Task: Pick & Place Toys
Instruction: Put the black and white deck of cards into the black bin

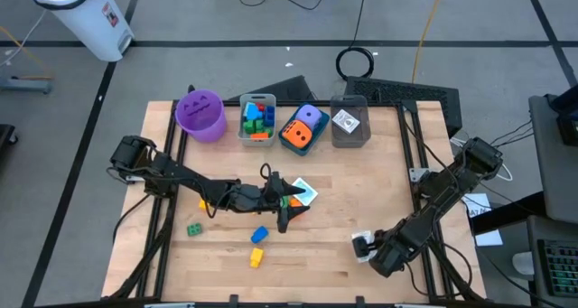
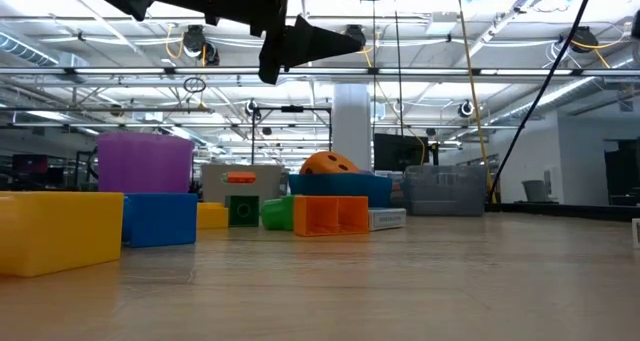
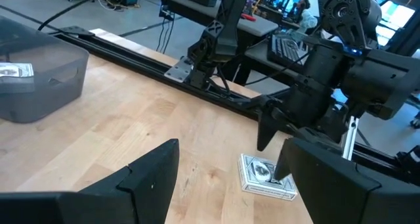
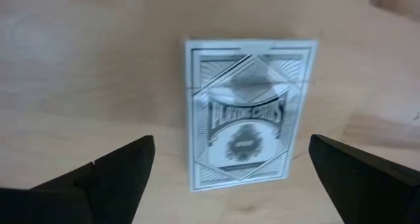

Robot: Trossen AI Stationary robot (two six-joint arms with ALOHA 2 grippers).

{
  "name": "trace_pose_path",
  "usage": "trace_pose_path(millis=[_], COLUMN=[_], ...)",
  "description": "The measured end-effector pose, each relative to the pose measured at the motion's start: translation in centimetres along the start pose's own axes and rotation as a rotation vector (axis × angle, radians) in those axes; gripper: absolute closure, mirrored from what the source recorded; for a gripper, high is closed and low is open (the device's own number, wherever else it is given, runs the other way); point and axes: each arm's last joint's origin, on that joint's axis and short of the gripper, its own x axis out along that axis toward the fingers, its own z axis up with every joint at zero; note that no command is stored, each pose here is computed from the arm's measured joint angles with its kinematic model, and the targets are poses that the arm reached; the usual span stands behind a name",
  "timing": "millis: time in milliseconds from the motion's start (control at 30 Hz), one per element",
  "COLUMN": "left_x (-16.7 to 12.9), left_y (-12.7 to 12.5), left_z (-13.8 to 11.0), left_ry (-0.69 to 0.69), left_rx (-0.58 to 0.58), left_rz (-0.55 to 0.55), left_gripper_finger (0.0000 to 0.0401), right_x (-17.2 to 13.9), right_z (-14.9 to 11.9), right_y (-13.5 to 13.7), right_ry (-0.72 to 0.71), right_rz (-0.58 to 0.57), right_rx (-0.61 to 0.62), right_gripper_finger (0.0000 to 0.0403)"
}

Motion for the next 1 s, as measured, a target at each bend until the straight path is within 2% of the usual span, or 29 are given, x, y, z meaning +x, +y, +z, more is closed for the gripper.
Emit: trace_pose_path(millis=[367, 867, 1000], left_x=[0.0, 0.0, 0.0], left_y=[-0.1, -0.1, -0.1], left_z=[0.0, -0.1, -0.2], left_ry=[0.001, 0.009, 0.016], left_rx=[-0.011, -0.008, -0.006], left_rz=[-0.004, -0.002, 0.0], left_gripper_finger=[0.0112, 0.0112, 0.0112], right_x=[0.3, 2.5, 2.4], right_z=[-0.3, -0.3, -0.4], right_y=[-0.9, -1.1, -1.2], right_ry=[-0.065, -0.02, -0.02], right_rz=[-0.012, 0.049, 0.044], right_rx=[0.004, -0.009, 0.034], right_gripper_finger=[0.0005, 0.0005, 0.0005])
